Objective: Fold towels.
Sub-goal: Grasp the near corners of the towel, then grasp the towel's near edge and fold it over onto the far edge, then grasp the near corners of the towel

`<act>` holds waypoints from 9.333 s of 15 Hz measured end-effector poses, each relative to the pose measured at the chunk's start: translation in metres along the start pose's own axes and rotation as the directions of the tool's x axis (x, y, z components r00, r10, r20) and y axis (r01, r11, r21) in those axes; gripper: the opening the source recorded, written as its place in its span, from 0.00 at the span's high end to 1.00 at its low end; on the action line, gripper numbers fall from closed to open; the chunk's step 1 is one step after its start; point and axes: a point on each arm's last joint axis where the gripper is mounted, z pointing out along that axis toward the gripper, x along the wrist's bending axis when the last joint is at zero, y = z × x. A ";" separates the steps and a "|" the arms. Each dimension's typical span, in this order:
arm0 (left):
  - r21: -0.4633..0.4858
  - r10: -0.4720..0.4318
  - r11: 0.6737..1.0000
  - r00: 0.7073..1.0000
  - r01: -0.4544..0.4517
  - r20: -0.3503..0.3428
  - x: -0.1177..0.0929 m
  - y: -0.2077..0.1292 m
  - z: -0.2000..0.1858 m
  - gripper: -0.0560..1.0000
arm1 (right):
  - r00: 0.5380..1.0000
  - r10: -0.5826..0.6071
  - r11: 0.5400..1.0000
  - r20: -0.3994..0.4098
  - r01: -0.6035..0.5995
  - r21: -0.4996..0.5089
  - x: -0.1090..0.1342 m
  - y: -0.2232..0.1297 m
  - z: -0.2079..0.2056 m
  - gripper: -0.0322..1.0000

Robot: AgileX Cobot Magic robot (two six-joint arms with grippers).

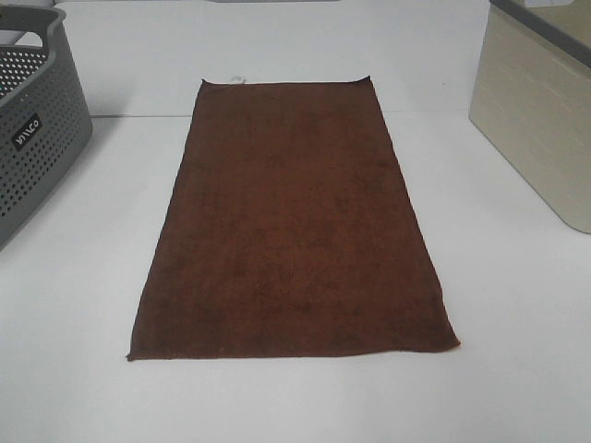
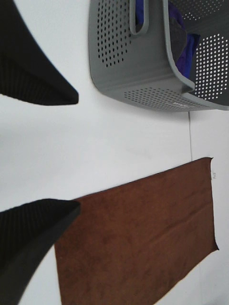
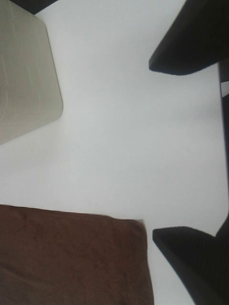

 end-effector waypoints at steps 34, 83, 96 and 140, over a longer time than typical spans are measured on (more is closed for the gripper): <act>0.800 -0.558 0.529 0.826 0.282 0.078 -0.024 -0.101 0.345 0.42 | 0.816 0.426 0.688 -0.391 -0.011 0.725 0.070 0.020 0.314 0.25; 0.500 -0.452 0.816 0.860 0.291 0.236 -0.034 0.043 0.476 0.94 | 0.848 0.211 0.889 -0.486 0.040 0.455 0.133 0.199 0.412 0.97; 0.298 -0.402 0.891 0.901 0.343 0.162 -0.017 0.033 0.563 0.91 | 0.907 0.128 0.972 -0.401 -0.035 0.232 0.130 0.203 0.492 0.89; 0.816 -0.454 0.464 0.883 0.345 -0.114 -0.014 -0.010 0.493 0.26 | 0.891 0.246 0.661 -0.382 0.135 0.739 0.126 0.136 0.442 0.37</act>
